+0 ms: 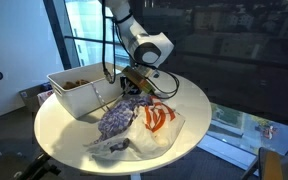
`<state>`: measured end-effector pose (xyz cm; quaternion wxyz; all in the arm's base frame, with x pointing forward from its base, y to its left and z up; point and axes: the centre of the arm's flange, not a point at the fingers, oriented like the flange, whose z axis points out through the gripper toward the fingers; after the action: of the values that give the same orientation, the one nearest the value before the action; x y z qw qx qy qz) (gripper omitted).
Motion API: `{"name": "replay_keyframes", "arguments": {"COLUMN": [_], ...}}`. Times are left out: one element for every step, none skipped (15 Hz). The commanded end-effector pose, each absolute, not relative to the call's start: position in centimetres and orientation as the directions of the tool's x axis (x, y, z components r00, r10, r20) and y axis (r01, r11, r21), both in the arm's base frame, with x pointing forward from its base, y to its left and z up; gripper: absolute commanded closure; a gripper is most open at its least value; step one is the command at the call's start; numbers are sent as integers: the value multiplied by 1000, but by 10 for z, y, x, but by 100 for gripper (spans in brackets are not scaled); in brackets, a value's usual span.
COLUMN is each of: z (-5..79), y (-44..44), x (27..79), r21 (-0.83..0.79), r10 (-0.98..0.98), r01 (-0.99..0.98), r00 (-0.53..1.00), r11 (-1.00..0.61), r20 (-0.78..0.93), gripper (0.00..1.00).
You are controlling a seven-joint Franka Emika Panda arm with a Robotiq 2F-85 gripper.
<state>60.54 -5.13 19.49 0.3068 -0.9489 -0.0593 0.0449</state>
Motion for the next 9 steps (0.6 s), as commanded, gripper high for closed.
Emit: {"name": "replay_keyframes", "arguments": {"z": [220, 226, 232, 238, 246, 254, 266, 275, 288], "y": [-38, -34, -29, -26, -20, -16, -11, -6, -2], "x": [617, 619, 620, 621, 622, 623, 622, 622, 622], "r21": [-668, -678, -680, -682, -677, -669, -656, -646, -628], "r10": [168, 175, 182, 192, 200, 210, 225, 237, 252], "r01": [132, 148, 167, 187, 214, 241, 274, 304, 339], "r00": [986, 984, 982, 979, 975, 969, 961, 953, 941], "r11": [-732, -720, -714, -707, -704, -703, -703, -700, -701], "r20": [10, 29, 50, 70, 99, 128, 161, 191, 226], "gripper": [100, 100, 100, 100, 100, 100, 100, 100, 100]}}
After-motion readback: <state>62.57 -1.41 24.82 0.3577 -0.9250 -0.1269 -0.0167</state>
